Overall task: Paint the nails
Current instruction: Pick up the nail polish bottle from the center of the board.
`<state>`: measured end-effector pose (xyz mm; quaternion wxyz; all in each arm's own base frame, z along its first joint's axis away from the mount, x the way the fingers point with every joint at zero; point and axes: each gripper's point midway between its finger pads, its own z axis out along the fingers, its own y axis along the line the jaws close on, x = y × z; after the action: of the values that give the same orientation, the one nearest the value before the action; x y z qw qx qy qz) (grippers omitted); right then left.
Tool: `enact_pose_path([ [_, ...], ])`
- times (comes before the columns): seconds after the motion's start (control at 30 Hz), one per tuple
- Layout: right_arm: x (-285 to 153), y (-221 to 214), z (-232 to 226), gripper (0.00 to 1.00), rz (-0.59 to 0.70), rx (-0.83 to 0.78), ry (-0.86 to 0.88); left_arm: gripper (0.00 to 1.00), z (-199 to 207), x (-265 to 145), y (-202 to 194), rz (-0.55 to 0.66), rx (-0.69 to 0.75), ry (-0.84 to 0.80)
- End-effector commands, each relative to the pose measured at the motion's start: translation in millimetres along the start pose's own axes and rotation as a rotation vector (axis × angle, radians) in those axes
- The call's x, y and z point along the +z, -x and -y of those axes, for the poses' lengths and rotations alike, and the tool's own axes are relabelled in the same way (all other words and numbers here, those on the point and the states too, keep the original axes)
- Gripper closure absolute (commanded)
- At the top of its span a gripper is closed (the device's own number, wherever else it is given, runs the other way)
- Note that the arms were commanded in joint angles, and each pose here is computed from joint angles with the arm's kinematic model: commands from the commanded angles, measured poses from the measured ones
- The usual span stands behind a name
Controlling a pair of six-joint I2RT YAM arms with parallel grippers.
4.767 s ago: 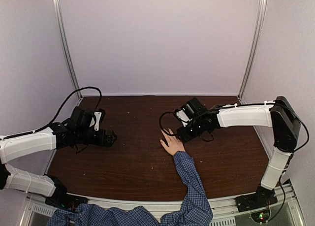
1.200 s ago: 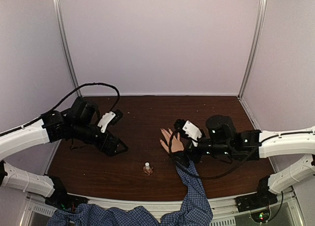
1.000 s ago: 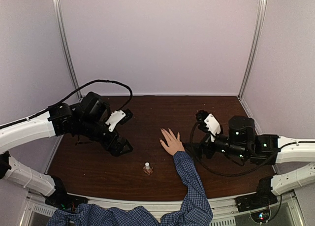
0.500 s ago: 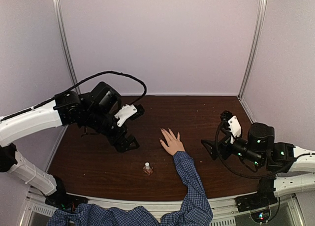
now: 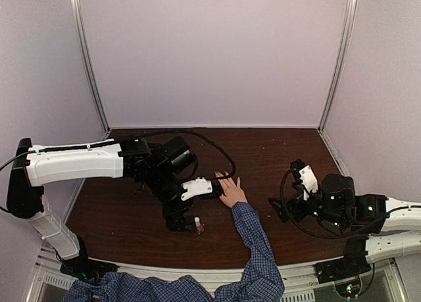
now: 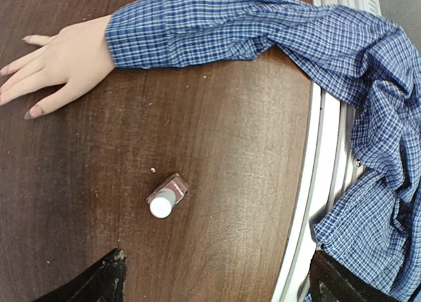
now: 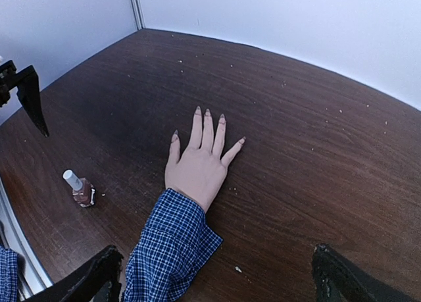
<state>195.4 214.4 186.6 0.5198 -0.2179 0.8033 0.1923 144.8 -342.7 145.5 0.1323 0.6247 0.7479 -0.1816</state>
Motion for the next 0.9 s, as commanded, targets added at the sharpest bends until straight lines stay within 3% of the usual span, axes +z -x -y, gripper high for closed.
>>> enact_pose_path([
  [0.0, 6.2, -19.0, 13.0, 0.00, -0.041, 0.061, -0.070, 0.03, 1.1, 6.0, 11.0, 0.031, 0.129, -0.005],
  [0.4, 9.3, -44.2, 30.2, 0.00, -0.003, 0.082, -0.129, 0.23, -7.3, 45.9, 4.3, -0.015, 0.218, -0.019],
  [0.7, 15.9, -52.9, 23.0, 0.00, -0.042, 0.056, -0.100, 0.43, -20.3, 68.3, -3.5, -0.022, 0.266, 0.018],
  [0.87, 23.4, -55.2, 17.2, 0.00, -0.077, 0.035, -0.093, 0.47, -27.3, 71.8, -7.1, -0.031, 0.260, 0.029],
])
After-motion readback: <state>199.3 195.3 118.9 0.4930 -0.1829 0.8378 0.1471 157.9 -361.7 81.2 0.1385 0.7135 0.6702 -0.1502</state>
